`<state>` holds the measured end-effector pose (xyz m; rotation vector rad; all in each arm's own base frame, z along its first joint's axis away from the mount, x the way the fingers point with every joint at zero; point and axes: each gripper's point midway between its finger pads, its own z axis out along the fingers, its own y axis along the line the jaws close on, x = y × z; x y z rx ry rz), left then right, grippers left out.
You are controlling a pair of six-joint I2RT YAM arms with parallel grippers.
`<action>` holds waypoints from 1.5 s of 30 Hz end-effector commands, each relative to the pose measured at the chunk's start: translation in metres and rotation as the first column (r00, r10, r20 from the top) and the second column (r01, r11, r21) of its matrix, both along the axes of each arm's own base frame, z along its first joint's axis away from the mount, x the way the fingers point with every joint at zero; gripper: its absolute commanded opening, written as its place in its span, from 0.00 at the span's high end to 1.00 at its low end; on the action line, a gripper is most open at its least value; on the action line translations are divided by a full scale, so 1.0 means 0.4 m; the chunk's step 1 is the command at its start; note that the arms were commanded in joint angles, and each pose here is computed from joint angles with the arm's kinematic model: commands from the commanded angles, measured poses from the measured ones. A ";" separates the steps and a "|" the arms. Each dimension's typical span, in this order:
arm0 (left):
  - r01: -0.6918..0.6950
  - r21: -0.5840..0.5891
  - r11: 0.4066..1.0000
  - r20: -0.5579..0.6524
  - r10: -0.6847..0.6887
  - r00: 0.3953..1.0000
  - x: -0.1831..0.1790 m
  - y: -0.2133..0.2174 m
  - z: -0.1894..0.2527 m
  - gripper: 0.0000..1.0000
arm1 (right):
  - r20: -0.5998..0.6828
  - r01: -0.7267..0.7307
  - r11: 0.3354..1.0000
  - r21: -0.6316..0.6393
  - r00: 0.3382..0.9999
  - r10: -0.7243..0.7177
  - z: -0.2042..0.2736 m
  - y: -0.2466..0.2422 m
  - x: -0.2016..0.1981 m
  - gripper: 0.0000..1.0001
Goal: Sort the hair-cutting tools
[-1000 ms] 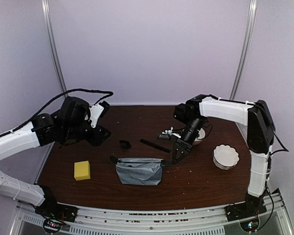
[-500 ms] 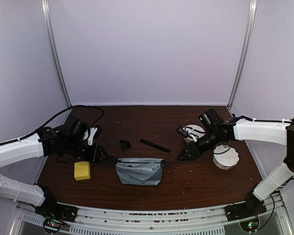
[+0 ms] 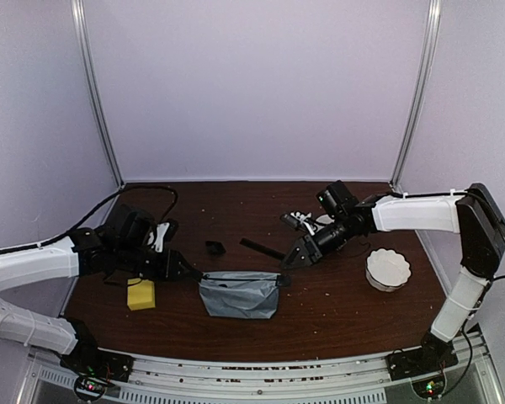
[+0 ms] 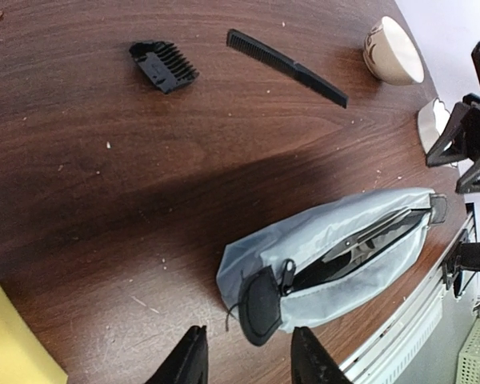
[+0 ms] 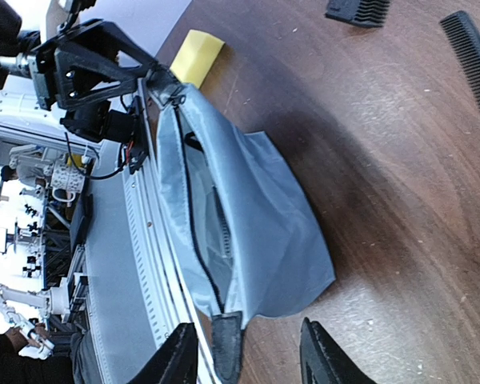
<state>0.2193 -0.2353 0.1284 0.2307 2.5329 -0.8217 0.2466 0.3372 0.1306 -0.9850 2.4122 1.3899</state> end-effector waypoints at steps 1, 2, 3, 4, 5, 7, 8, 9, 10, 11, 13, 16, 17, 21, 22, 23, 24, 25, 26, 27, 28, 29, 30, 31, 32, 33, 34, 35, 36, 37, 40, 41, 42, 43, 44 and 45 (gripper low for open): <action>0.002 -0.073 0.997 0.036 0.000 0.999 0.028 -0.032 0.027 0.62 | -0.037 -0.052 0.998 0.035 0.998 0.054 0.015 0.005 -0.046 0.55; 0.005 -0.073 0.997 0.035 -0.002 0.999 0.030 -0.034 0.025 0.62 | -0.046 -0.059 0.998 0.036 0.997 0.061 0.014 0.005 -0.052 0.54; 0.008 -0.071 0.997 0.032 -0.006 0.999 0.031 -0.038 0.022 0.64 | -0.054 -0.069 0.997 0.034 0.996 0.071 0.013 0.004 -0.060 0.54; 0.013 -0.069 0.998 0.027 -0.011 1.000 0.031 -0.041 0.018 0.65 | -0.054 -0.082 0.996 0.033 0.995 0.084 0.013 0.006 -0.067 0.54; 0.019 -0.068 0.998 0.022 -0.017 1.000 0.031 -0.044 0.014 0.67 | -0.053 -0.092 0.995 0.029 0.994 0.093 0.011 0.007 -0.073 0.54; 0.024 -0.071 0.997 0.017 -0.023 1.000 0.033 -0.050 0.010 0.69 | -0.064 -0.111 0.994 0.018 0.992 0.112 0.003 0.013 -0.088 0.54; 0.027 -0.070 0.997 0.016 -0.026 1.000 0.034 -0.051 0.007 0.70 | -0.073 -0.126 0.992 0.010 0.989 0.127 -0.002 0.017 -0.098 0.54; 0.028 -0.071 0.997 0.016 -0.027 0.999 0.034 -0.052 0.006 0.72 | -0.071 -0.147 0.989 0.004 0.987 0.147 -0.004 0.023 -0.107 0.54; 0.030 -0.070 0.997 0.016 -0.028 0.999 0.035 -0.053 0.005 0.74 | -0.076 -0.160 0.987 -0.006 0.984 0.159 -0.009 0.025 -0.113 0.57; 0.029 -0.068 0.997 0.016 -0.028 0.999 0.035 -0.053 0.004 0.77 | -0.079 -0.172 0.985 -0.014 0.982 0.171 -0.012 0.028 -0.118 0.59; 0.033 -0.061 0.998 0.016 -0.033 0.999 0.034 -0.051 0.003 0.87 | -0.088 -0.186 0.982 -0.024 0.979 0.183 -0.014 0.029 -0.125 0.64; 0.033 -0.053 0.998 0.027 -0.031 0.999 0.030 -0.043 0.009 0.99 | -0.085 -0.188 0.982 -0.026 0.979 0.185 -0.004 0.032 -0.122 0.79; 0.030 -0.055 0.998 0.040 -0.028 0.999 0.030 -0.039 0.017 1.00 | -0.077 -0.191 0.981 -0.024 0.979 0.189 0.005 0.033 -0.119 0.85; -0.037 -0.073 0.997 0.175 0.050 0.983 0.034 0.017 0.104 1.00 | -0.046 -0.229 0.973 -0.004 0.972 0.228 0.083 0.040 -0.099 0.95; -0.079 -0.072 0.994 0.209 0.093 0.974 0.034 0.046 0.116 1.00 | -0.041 -0.231 0.973 0.004 0.972 0.231 0.099 0.041 -0.090 0.96; -0.126 -0.067 0.990 0.245 0.139 0.960 0.036 0.077 0.129 1.00 | -0.045 -0.229 0.973 0.004 0.972 0.229 0.104 0.040 -0.081 0.97; -0.165 -0.055 0.985 0.268 0.173 0.948 0.036 0.105 0.131 1.00 | -0.048 -0.222 0.975 -0.007 0.974 0.222 0.101 0.039 -0.070 0.98; -0.197 -0.032 0.980 0.278 0.198 0.940 0.037 0.130 0.123 1.00 | -0.050 -0.212 0.977 -0.035 0.976 0.210 0.087 0.036 -0.057 0.99; -0.215 -0.014 0.977 0.278 0.210 0.937 0.036 0.146 0.116 1.00 | -0.058 -0.207 0.976 -0.063 0.977 0.204 0.071 0.035 -0.047 0.99; -0.211 -0.008 0.977 0.270 0.205 0.941 0.033 0.148 0.109 1.00 | -0.072 -0.213 0.974 -0.080 0.976 0.207 0.061 0.037 -0.040 1.00; -0.192 -0.012 0.981 0.261 0.188 0.947 0.028 0.140 0.107 1.00 | -0.100 -0.225 0.970 -0.091 0.971 0.215 0.053 0.040 -0.038 1.00; -0.169 -0.021 0.985 0.250 0.169 0.953 0.024 0.128 0.107 1.00 | -0.121 -0.237 0.967 -0.092 0.967 0.226 0.051 0.047 -0.033 1.00; -0.141 -0.028 0.990 0.236 0.144 0.961 0.019 0.114 0.106 1.00 | -0.141 -0.249 0.964 -0.091 0.962 0.235 0.049 0.054 -0.028 1.00; -0.119 -0.028 0.992 0.223 0.123 0.967 0.015 0.104 0.105 1.00 | -0.152 -0.260 0.962 -0.088 0.957 0.245 0.050 0.062 -0.018 1.00; -0.097 -0.021 0.995 0.213 0.099 0.972 0.009 0.098 0.105 1.00 | -0.150 -0.273 0.958 -0.086 0.954 0.258 0.055 0.075 -0.004 1.00; -0.092 -0.010 0.996 0.202 0.092 0.975 0.005 0.099 0.103 1.00 | -0.169 -0.281 0.956 -0.082 0.950 0.264 0.055 0.078 -0.005 1.00; -0.100 0.004 0.995 0.194 0.097 0.976 0.003 0.106 0.100 1.00 | -0.175 -0.279 0.957 -0.074 0.949 0.263 0.056 0.087 0.002 1.00; -0.113 0.015 0.993 0.189 0.108 0.976 0.001 0.115 0.098 1.00 | -0.172 -0.277 0.959 -0.066 0.949 0.263 0.060 0.099 0.010 1.00; -0.133 0.025 0.991 0.179 0.126 0.976 -0.003 0.126 0.093 1.00 | -0.166 -0.273 0.960 -0.064 0.951 0.260 0.061 0.107 0.016 0.99; -0.153 0.036 0.988 0.169 0.144 0.975 -0.007 0.138 0.087 1.00 | -0.161 -0.269 0.961 -0.068 0.953 0.256 0.060 0.115 0.021 0.99; -0.189 0.061 0.980 0.148 0.179 0.973 -0.023 0.167 0.068 1.00 | -0.153 -0.260 0.960 -0.105 0.958 0.243 0.037 0.133 0.036 0.98; -0.196 0.068 0.978 0.143 0.185 0.972 -0.028 0.174 0.062 1.00 | -0.149 -0.261 0.957 -0.125 0.959 0.242 0.025 0.136 0.037 0.97; -0.197 0.074 0.978 0.141 0.186 0.972 -0.031 0.178 0.055 1.00 | -0.144 -0.260 0.954 -0.149 0.960 0.240 0.010 0.139 0.040 0.97; -0.204 0.084 0.975 0.137 0.191 0.972 -0.032 0.184 0.044 1.00 | -0.142 -0.257 0.951 -0.173 0.962 0.234 -0.007 0.143 0.044 0.97; -0.210 0.099 0.973 0.131 0.196 0.972 -0.033 0.189 0.030 1.00 | -0.141 -0.256 0.947 -0.193 0.963 0.231 -0.022 0.147 0.047 0.96; -0.213 0.109 0.971 0.125 0.199 0.972 -0.033 0.191 0.017 1.00 | -0.144 -0.256 0.945 -0.205 0.963 0.229 -0.034 0.152 0.048 0.96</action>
